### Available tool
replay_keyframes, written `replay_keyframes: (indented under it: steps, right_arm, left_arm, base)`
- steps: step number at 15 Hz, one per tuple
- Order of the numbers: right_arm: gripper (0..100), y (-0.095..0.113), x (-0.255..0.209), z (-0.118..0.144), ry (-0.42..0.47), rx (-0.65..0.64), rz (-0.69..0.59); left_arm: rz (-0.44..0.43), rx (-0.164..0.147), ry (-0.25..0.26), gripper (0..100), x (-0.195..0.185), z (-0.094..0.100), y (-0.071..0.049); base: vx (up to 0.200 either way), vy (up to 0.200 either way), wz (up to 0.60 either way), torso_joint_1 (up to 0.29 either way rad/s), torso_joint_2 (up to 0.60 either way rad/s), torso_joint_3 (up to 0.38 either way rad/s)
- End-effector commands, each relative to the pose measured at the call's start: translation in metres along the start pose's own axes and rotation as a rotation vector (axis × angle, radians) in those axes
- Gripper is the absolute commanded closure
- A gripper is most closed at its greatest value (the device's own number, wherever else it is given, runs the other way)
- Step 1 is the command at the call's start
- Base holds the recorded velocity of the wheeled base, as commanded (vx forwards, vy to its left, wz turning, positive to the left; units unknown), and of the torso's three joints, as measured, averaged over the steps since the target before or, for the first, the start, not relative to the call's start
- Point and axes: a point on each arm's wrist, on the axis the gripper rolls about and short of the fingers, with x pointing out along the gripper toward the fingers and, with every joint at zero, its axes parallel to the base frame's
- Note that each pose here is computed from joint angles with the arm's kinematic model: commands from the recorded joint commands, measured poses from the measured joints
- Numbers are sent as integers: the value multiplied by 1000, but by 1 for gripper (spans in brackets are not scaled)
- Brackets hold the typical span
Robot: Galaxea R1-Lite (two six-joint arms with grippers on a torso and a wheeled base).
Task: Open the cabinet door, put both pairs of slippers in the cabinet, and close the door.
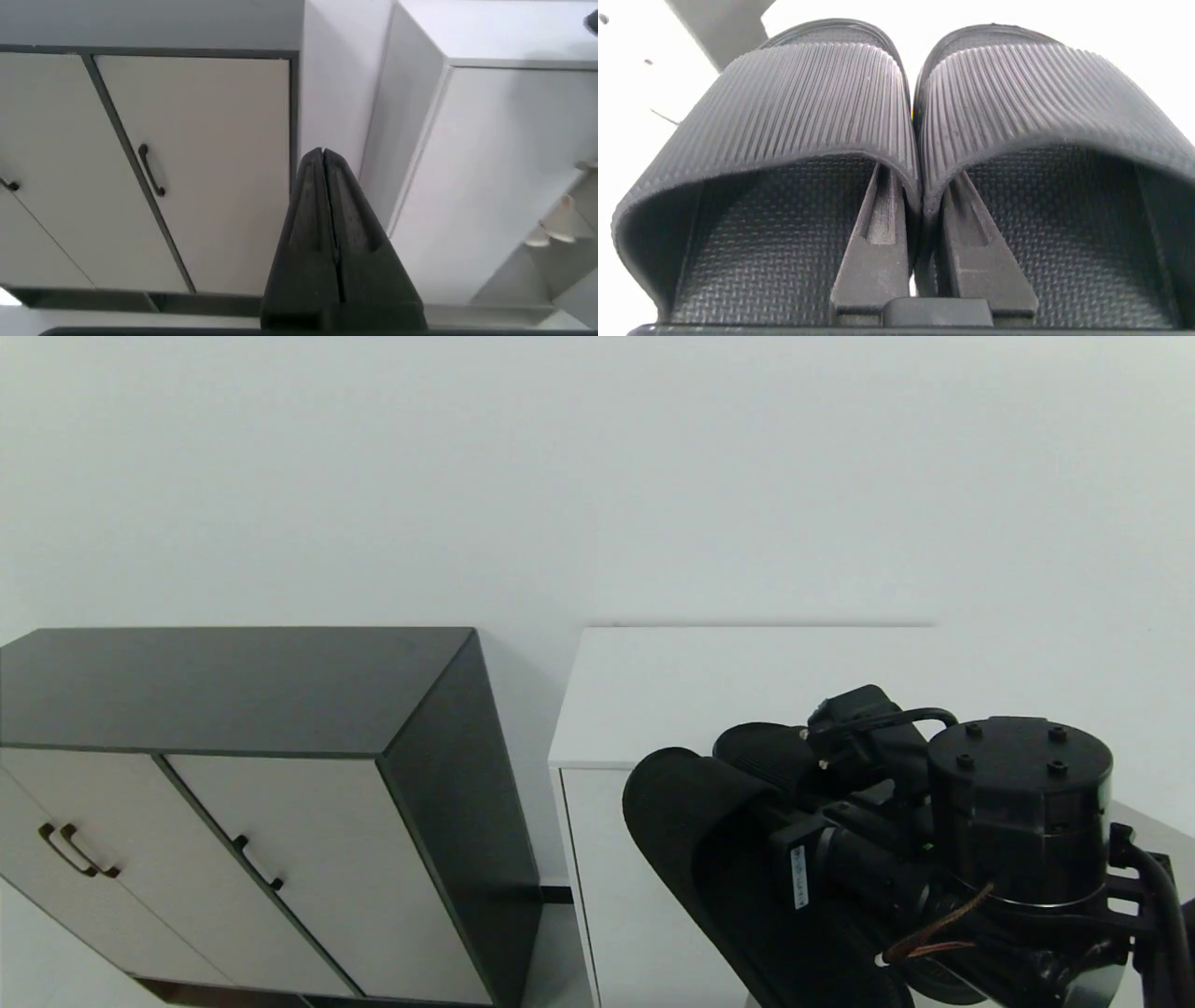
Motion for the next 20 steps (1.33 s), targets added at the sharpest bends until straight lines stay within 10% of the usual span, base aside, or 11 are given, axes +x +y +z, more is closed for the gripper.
replay_keyframes:
  steps: [1,14,20]
  right_arm:
    - [100,0,1,0,2,-1,-1]
    - [100,0,0,-2,6,-3,-1]
    - [100,-1,-2,-3,7,-19,-3]
  left_arm:
    - [1,-1,1,100,0,0,0]
    - [1,-4,1,100,0,0,0]
    - [1,-2,1,100,0,0,0]
  base:
    - [-200,0,0,2,7,7]
    - [-15,0,0,0,0,0]
    - [0,-200,0,4,0,3]
